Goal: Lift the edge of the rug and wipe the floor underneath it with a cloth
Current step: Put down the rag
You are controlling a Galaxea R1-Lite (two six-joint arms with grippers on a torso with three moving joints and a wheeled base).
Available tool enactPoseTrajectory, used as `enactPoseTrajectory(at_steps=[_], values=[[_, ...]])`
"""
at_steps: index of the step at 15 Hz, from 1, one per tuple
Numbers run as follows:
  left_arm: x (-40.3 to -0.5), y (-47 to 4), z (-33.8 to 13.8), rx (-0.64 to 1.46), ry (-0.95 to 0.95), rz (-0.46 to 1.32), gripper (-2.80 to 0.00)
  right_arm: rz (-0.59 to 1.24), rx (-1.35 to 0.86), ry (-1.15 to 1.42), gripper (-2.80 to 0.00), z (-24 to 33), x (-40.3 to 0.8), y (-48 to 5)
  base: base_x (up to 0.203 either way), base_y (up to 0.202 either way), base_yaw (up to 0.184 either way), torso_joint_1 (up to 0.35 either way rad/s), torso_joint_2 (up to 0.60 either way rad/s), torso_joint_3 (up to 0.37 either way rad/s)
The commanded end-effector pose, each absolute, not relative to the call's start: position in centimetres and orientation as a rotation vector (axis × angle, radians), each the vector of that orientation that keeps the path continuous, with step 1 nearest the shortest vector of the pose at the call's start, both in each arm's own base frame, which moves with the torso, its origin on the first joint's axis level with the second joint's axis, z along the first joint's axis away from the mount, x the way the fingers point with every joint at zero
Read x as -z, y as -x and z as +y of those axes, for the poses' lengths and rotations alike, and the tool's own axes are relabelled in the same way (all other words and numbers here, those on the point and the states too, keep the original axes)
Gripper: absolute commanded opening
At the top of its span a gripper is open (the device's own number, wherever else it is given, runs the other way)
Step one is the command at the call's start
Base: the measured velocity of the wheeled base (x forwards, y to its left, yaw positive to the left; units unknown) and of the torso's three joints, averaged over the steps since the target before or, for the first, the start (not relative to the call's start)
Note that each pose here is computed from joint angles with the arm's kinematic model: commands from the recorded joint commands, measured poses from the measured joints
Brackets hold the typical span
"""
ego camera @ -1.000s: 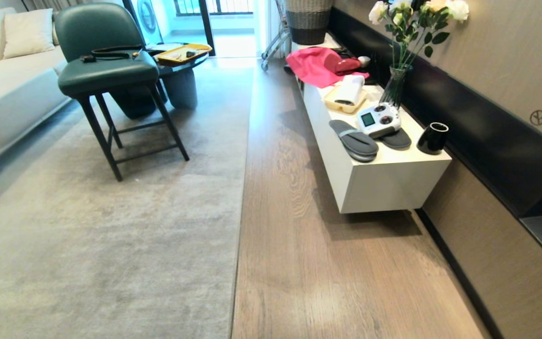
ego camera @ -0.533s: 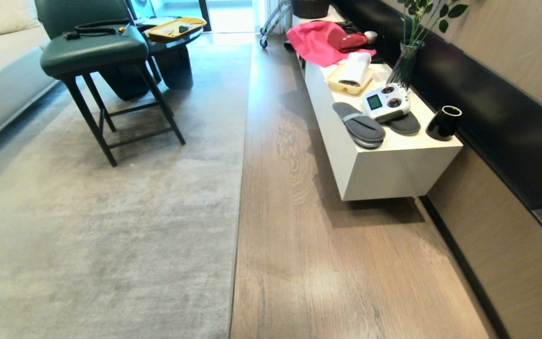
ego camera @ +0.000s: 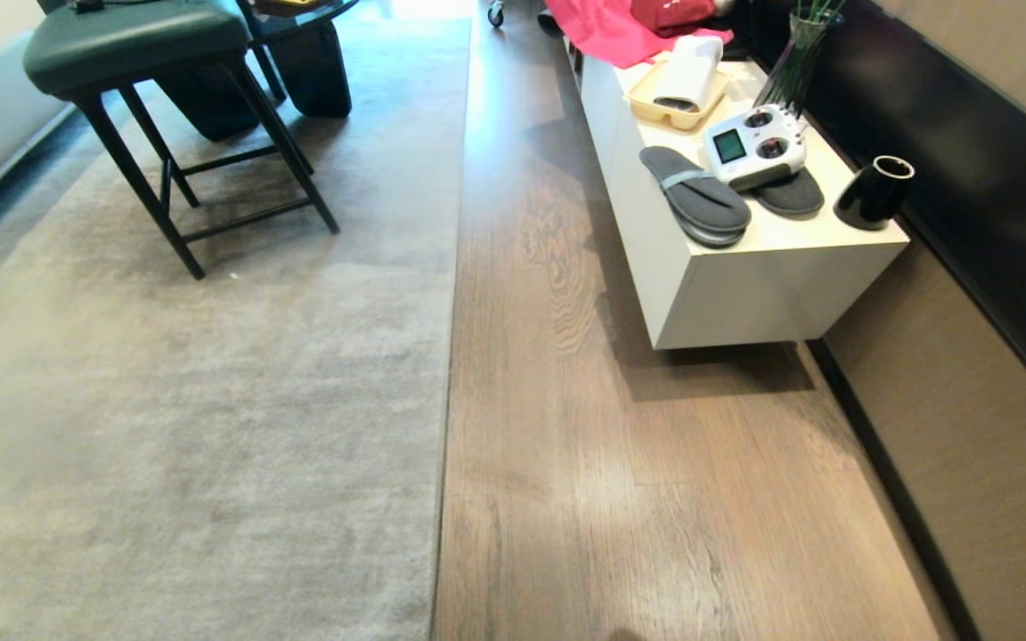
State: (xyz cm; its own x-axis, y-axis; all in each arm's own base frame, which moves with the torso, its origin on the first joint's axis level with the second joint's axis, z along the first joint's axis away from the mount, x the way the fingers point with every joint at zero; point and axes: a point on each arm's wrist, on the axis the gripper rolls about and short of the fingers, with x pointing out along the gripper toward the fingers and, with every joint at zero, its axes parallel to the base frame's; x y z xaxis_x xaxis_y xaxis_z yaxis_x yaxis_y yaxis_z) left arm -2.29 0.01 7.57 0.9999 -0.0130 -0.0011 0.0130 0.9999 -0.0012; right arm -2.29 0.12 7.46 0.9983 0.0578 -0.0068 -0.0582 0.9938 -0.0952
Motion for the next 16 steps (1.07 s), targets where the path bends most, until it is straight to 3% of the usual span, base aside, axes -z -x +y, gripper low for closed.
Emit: enactPoseTrajectory(at_steps=[1, 16], values=[[-7.56, 2.29, 0.01, 0.013, 0.002, 0.002, -2.8, 0.006, -0.059, 0.096, -2.8, 0.12, -7.45, 2.28, 0.0, 0.0, 0.0, -0.002, 0.0, -0.193], [-7.56, 2.29, 0.01, 0.012, 0.002, 0.002, -2.8, 0.005, -0.06, 0.096, -2.8, 0.13, -7.47, 2.28, 0.0, 0.0, 0.0, 0.004, 0.0, -0.196]])
